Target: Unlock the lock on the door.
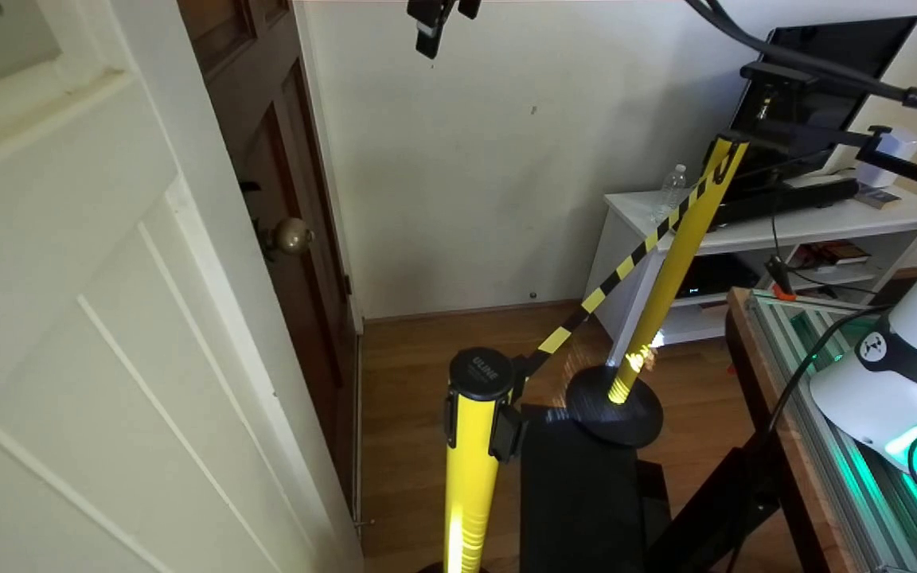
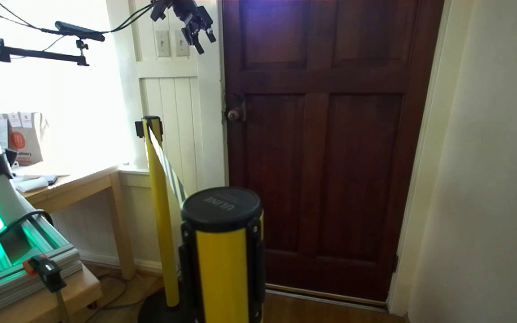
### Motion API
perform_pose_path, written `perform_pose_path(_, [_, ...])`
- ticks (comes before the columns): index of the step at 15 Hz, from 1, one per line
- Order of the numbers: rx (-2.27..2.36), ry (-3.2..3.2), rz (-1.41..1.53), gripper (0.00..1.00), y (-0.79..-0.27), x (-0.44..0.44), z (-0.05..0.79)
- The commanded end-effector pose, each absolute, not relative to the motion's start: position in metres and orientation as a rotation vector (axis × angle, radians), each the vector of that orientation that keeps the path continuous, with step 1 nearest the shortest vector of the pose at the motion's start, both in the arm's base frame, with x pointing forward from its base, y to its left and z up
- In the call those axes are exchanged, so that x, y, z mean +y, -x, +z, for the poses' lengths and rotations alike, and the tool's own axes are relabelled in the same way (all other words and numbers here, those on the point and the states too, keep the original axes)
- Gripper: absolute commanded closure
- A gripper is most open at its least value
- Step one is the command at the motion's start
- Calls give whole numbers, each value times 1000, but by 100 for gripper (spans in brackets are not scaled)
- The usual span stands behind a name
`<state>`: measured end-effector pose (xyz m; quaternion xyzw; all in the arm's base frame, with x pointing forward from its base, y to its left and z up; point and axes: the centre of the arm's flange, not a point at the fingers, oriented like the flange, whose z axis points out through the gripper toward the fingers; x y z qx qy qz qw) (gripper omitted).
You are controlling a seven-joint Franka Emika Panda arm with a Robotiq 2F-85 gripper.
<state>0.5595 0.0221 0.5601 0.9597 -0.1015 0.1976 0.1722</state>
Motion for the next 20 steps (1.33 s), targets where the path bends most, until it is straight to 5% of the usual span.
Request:
perform_pose_path(1, [-218,-2711,524,0,-606,42,518])
perform_pose_path(2, [-173,-2700,518,25,-618,49,507])
perform_pose_path(13, [306,-2491,662,98,-695,105,436])
perform_pose_path(20, [270,-2520,643,99,-682,103,434])
